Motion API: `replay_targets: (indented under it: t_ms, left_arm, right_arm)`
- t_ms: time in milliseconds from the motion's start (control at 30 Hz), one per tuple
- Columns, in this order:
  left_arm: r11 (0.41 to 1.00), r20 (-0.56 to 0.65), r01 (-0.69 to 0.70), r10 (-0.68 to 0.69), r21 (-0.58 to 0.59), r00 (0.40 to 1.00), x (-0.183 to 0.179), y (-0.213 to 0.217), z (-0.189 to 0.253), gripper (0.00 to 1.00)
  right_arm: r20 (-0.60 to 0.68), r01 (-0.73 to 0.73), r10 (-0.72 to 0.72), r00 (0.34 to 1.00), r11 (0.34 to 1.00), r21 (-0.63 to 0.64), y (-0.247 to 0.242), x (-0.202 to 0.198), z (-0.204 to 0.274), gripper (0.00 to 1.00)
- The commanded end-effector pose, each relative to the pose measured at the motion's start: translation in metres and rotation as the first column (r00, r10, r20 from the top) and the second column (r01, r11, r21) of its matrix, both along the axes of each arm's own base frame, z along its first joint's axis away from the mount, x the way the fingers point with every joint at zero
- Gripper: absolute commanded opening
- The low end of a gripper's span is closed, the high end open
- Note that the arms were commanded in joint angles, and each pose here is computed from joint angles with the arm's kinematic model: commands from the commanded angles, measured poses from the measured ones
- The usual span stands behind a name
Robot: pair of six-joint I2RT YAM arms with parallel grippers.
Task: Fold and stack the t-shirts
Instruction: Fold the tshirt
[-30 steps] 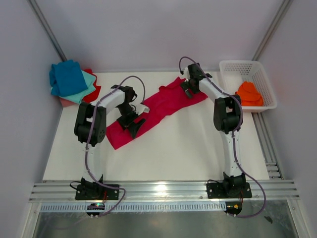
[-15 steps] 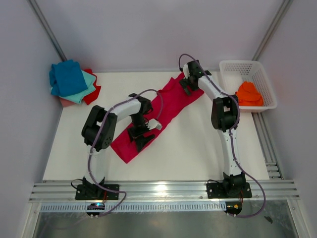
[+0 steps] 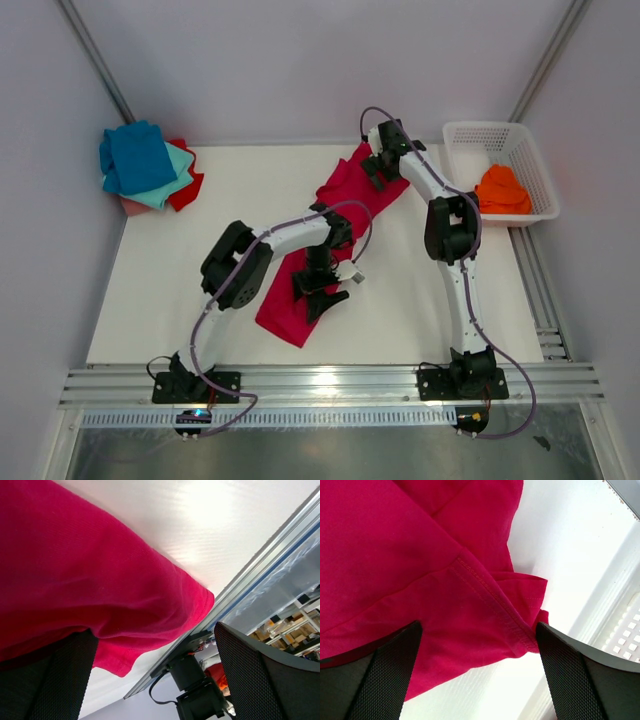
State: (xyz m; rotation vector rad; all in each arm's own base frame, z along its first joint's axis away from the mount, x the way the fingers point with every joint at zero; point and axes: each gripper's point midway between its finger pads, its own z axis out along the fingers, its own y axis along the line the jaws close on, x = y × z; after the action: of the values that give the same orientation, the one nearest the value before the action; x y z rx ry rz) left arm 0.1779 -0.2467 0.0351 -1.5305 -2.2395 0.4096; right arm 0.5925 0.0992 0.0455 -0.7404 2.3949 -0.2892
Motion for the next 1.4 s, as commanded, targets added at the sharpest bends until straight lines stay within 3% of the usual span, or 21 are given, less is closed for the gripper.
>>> replay_targets:
  t_ms: [0,400,600,933,1133,1300,1367]
  left_arm:
    - [0.991,-0.03,-0.014,0.01,-0.131,0.999,-0.003,-0.044,-0.02,0.99]
    - [0.978,-0.039,0.156,-0.162,-0.138,0.986,-0.048,-0.091,-0.03,0.99]
    - [0.96,0.035,0.195,-0.192,-0.199,0.981,-0.041,-0.131,-0.028,0.99]
    - [0.947,0.088,0.207,-0.191,-0.246,0.978,-0.031,-0.162,-0.032,0.99]
    - [0.937,0.033,0.252,-0.251,-0.243,0.967,-0.055,-0.159,-0.029,0.99]
    - [0.952,-0.085,0.224,-0.246,-0.207,0.966,-0.081,-0.134,-0.018,0.99]
    - [0.951,-0.078,0.211,-0.233,-0.225,0.969,-0.084,-0.131,-0.005,0.99]
  right_arm:
    - [0.012,0.001,-0.002,1.0,0.999,0.038,0.007,0.007,0.003,0.99]
    - [0.069,0.0,-0.003,0.998,0.999,0.037,0.01,0.023,0.011,0.99]
    - [0.074,-0.049,0.047,0.996,0.998,0.026,0.024,0.021,0.009,0.99]
    - [0.125,-0.125,0.114,0.986,0.989,0.082,0.053,0.027,0.023,0.99]
    - [0.152,-0.136,0.123,0.981,0.988,0.077,0.058,0.033,0.025,0.99]
    - [0.137,-0.124,0.118,0.984,0.992,0.037,0.051,0.032,0.015,0.99]
    - [0.129,-0.119,0.114,0.985,0.992,0.03,0.049,0.031,0.01,0.99]
